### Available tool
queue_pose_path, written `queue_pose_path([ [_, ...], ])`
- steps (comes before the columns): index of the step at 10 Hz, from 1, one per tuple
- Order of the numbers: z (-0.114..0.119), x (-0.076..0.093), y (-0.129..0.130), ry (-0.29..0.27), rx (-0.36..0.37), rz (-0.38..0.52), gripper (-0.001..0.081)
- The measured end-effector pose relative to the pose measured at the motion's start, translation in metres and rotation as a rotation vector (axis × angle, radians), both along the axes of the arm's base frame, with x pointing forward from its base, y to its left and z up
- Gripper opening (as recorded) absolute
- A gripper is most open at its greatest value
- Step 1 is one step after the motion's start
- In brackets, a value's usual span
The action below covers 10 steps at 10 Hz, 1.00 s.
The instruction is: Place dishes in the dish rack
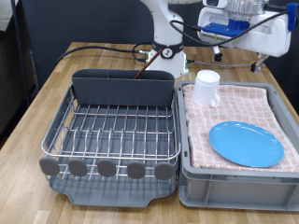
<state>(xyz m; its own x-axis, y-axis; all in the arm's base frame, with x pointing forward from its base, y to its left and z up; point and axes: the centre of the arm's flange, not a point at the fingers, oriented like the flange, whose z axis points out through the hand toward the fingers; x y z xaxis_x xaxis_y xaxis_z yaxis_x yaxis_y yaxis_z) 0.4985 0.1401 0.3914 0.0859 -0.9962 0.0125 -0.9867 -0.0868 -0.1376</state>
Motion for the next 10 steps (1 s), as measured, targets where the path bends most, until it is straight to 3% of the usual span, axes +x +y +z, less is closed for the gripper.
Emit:
queue_pose_path([
  [3, -0.036, 0.007, 0.001, -0.043, 0.075, 0.034, 0.0802],
  [7, -0.092, -0.003, -0.009, -0.141, 0.109, 0.102, 0.0802],
  [10, -0.117, -0.012, -0.025, -0.149, 0.130, 0.105, 0.0802],
])
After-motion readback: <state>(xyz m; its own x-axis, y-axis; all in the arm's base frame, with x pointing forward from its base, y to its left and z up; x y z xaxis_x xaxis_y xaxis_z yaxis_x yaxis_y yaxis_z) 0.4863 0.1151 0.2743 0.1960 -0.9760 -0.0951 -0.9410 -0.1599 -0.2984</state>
